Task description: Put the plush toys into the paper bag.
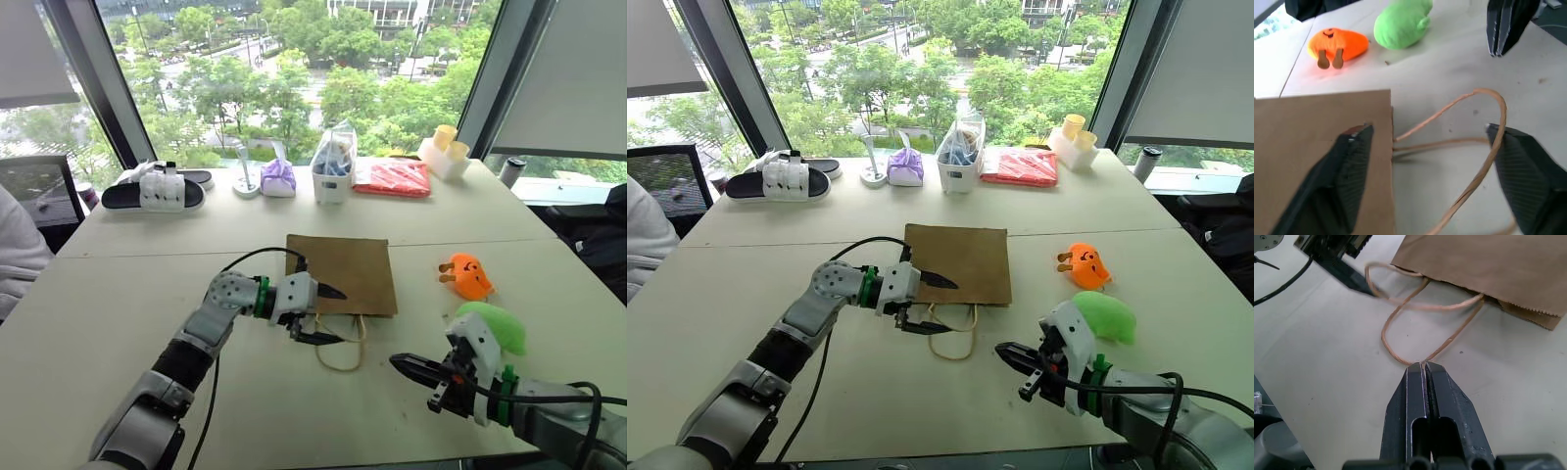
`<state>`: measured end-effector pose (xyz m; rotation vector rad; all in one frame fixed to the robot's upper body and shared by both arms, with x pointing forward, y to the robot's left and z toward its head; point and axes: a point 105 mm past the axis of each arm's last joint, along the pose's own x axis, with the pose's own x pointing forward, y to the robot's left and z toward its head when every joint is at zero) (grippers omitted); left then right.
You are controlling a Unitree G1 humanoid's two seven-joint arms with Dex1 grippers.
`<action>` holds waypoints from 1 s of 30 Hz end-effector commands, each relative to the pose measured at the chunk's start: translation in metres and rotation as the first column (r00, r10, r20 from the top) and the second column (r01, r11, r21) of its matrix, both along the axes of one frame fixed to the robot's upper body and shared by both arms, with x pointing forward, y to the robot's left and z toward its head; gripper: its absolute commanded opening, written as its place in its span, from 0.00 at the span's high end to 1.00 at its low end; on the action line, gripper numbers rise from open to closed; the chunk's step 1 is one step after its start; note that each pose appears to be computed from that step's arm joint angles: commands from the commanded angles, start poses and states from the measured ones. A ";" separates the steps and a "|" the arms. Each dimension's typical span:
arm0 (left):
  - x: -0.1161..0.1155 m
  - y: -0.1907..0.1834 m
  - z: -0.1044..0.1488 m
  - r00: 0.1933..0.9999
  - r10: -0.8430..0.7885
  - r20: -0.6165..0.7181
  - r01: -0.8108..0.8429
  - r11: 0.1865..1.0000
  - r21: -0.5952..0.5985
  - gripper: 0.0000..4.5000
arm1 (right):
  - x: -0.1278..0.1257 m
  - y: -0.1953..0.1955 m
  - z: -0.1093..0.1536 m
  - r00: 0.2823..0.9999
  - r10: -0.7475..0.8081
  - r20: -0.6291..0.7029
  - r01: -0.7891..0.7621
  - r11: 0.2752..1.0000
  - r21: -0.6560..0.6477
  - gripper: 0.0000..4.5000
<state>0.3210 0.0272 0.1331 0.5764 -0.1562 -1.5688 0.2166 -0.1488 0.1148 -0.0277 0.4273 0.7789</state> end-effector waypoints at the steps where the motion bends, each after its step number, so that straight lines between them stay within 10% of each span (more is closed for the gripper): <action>1: 0.004 0.001 0.016 1.000 -0.002 0.010 0.002 0.998 -0.061 0.63 | -0.002 0.007 0.009 0.999 0.018 0.052 -0.019 1.000 0.012 1.00; 4: 0.001 0.001 0.017 1.000 -0.023 0.014 0.024 0.998 -0.053 0.99 | -0.001 0.010 0.007 0.998 0.019 0.056 -0.020 1.000 0.018 1.00; 30: 0.010 -0.010 0.094 0.900 0.093 -0.426 -0.257 0.903 -0.345 0.99 | 0.102 0.047 0.026 0.901 -0.231 0.366 0.203 0.973 0.114 1.00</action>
